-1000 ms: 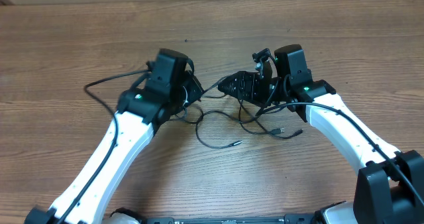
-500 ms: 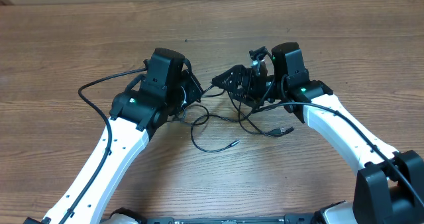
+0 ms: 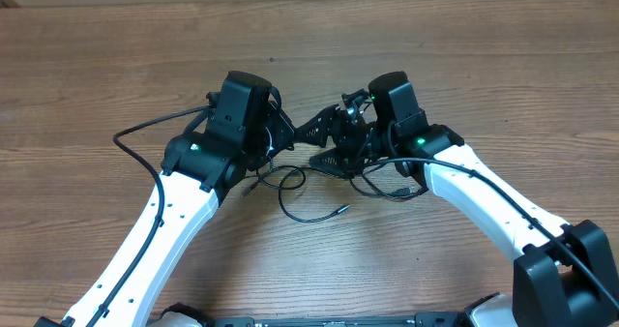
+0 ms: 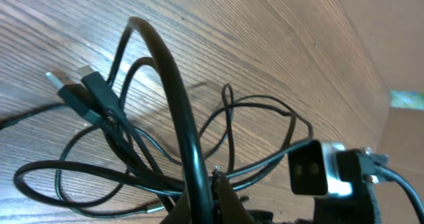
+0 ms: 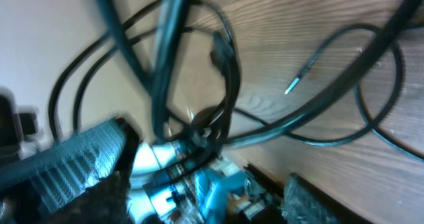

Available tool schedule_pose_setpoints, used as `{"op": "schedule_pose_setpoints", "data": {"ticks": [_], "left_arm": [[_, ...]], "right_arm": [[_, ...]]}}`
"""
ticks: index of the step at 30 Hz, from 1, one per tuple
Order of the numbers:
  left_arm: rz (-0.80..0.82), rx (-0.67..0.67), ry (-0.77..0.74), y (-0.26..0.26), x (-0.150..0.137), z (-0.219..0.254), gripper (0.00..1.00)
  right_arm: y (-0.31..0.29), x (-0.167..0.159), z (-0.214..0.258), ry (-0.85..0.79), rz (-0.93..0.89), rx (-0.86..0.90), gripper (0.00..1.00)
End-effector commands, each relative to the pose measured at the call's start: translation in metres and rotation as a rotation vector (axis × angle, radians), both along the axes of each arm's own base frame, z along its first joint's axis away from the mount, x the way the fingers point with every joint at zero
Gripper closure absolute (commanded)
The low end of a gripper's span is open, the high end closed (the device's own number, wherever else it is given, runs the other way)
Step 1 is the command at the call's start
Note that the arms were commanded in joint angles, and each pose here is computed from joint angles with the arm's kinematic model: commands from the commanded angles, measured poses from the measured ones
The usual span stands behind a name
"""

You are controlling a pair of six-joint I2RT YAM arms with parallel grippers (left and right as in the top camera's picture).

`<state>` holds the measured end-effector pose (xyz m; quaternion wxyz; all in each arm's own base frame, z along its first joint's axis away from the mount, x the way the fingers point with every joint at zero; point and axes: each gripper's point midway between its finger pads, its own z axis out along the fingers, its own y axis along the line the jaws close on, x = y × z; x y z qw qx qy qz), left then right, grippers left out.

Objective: Untangle cables
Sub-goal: 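Lift the cables with both grippers and pull them apart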

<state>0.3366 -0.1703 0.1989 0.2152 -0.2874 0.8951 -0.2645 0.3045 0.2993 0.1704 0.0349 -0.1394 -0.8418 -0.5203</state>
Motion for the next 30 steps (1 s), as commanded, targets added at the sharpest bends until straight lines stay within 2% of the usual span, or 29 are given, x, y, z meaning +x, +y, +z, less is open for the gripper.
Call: {"op": "schedule_pose_setpoints", "data": {"ticks": [1, 9, 13, 22, 30], "left_arm": [[-0.036, -0.072, 0.012, -0.018, -0.006, 0.009, 0.96], [-0.139, -0.182, 0.062, -0.04, -0.021, 0.014, 0.96], [-0.145, -0.183, 0.08, -0.04, -0.025, 0.012, 0.96], [-0.154, -0.175, 0.081, -0.04, -0.026, 0.011, 0.96], [-0.124, -0.129, 0.081, -0.031, -0.024, 0.006, 0.96]], "right_arm": [[-0.004, 0.019, -0.006, 0.013, -0.124, -0.061, 0.43], [-0.02, 0.039, -0.019, -0.017, -0.24, -0.148, 0.73], [-0.043, 0.051, -0.036, -0.006, -0.339, -0.25, 0.96], [-0.124, 0.078, -0.055, 0.042, -0.496, -0.356, 0.96], [-0.192, 0.083, -0.068, 0.097, -0.586, -0.425, 0.96]]}}
